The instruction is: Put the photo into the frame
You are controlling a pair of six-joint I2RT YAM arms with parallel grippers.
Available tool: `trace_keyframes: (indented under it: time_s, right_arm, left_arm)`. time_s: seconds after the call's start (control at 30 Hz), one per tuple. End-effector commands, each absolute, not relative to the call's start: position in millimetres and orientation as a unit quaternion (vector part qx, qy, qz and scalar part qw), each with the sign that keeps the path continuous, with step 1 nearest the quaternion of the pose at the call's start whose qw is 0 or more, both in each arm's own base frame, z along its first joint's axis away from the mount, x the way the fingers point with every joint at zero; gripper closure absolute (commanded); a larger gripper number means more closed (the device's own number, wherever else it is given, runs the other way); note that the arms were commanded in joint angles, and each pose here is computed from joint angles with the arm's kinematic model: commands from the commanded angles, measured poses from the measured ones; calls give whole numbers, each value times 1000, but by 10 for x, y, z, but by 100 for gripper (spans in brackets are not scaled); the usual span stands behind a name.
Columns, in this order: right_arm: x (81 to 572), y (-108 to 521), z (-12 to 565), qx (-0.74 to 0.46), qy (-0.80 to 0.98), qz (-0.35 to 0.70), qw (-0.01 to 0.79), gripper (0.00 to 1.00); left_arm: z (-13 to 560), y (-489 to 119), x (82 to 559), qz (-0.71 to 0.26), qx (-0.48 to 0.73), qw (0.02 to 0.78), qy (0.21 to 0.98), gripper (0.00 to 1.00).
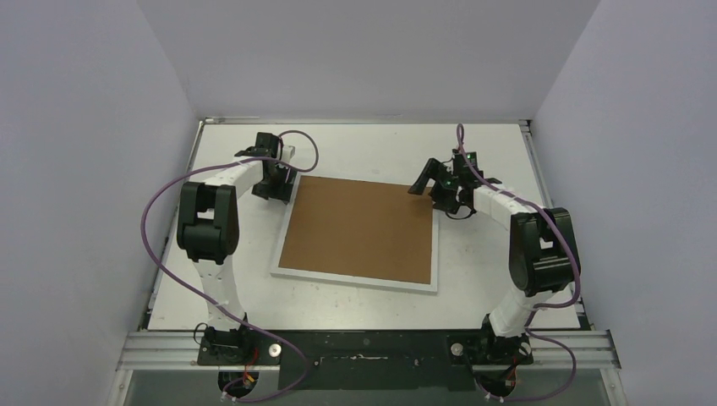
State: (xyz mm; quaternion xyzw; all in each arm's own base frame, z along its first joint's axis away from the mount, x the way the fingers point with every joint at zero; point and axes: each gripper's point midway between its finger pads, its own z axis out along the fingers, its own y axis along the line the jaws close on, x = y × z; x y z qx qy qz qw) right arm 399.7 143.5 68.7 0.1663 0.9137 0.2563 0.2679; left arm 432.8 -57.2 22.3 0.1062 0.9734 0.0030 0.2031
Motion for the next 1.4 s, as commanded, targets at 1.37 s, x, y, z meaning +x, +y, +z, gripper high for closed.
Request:
trace_keyframes:
  time_s: [1.37]
  right_arm:
    - [4007, 1018, 1068, 168, 908, 226, 310, 9]
  left_arm:
    - [1202, -2815, 3783, -173, 370, 235, 882, 35]
